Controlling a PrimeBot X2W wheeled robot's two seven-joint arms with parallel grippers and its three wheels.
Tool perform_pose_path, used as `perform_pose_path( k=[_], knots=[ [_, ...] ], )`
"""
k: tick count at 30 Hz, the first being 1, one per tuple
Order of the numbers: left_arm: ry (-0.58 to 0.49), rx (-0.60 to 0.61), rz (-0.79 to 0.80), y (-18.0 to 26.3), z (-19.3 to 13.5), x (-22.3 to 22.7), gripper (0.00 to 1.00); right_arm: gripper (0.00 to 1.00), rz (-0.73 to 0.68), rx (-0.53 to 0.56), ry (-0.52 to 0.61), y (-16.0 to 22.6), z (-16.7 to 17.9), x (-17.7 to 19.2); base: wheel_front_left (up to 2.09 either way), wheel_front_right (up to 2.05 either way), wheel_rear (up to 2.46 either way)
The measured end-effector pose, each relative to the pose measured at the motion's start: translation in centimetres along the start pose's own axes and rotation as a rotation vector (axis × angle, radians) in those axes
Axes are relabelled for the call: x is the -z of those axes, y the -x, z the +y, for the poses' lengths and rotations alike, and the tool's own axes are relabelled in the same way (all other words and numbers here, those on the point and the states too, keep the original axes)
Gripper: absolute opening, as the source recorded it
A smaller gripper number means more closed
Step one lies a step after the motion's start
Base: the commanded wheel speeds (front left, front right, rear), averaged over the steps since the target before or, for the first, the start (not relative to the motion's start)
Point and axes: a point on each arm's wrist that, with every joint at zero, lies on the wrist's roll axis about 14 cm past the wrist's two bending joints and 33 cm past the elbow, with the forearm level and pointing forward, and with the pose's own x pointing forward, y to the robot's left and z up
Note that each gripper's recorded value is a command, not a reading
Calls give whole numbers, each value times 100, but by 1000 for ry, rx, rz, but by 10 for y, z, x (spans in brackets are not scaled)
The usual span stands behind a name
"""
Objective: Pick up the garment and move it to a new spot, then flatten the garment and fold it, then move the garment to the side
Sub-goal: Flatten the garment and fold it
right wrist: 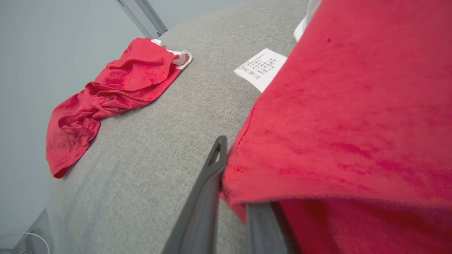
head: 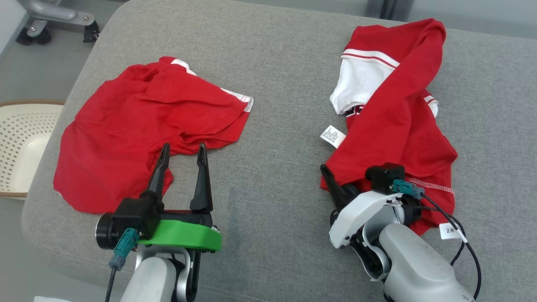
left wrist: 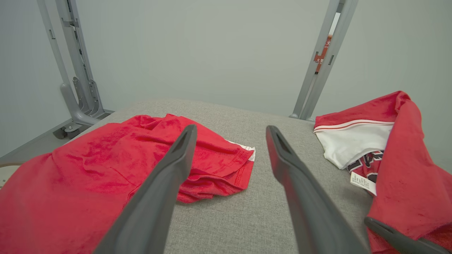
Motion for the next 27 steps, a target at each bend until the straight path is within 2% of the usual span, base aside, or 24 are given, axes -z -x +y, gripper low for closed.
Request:
perform_pose_path(
  k=[4,9,14,18,22,27],
  knots=[
    [8,22,5,-4,-7,3,100,0,-58,-2,6,5,1,-16,0,0,0],
    [23,64,2,-11,-22,4,100,0,-209,31,-6,20,-14,-72,0,0,0],
    [43,133,1,-19,-46,6,100,0,-341,141,32,66,-71,-156,0,0,0],
    [59,193,-6,-27,-67,5,100,0,-409,294,122,115,-127,-221,0,0,0],
    [79,242,-8,-37,-86,6,100,0,-424,426,197,144,-170,-263,0,0,0],
    [83,256,20,-43,-91,18,100,0,-430,569,250,161,-218,-294,0,0,0]
  ],
)
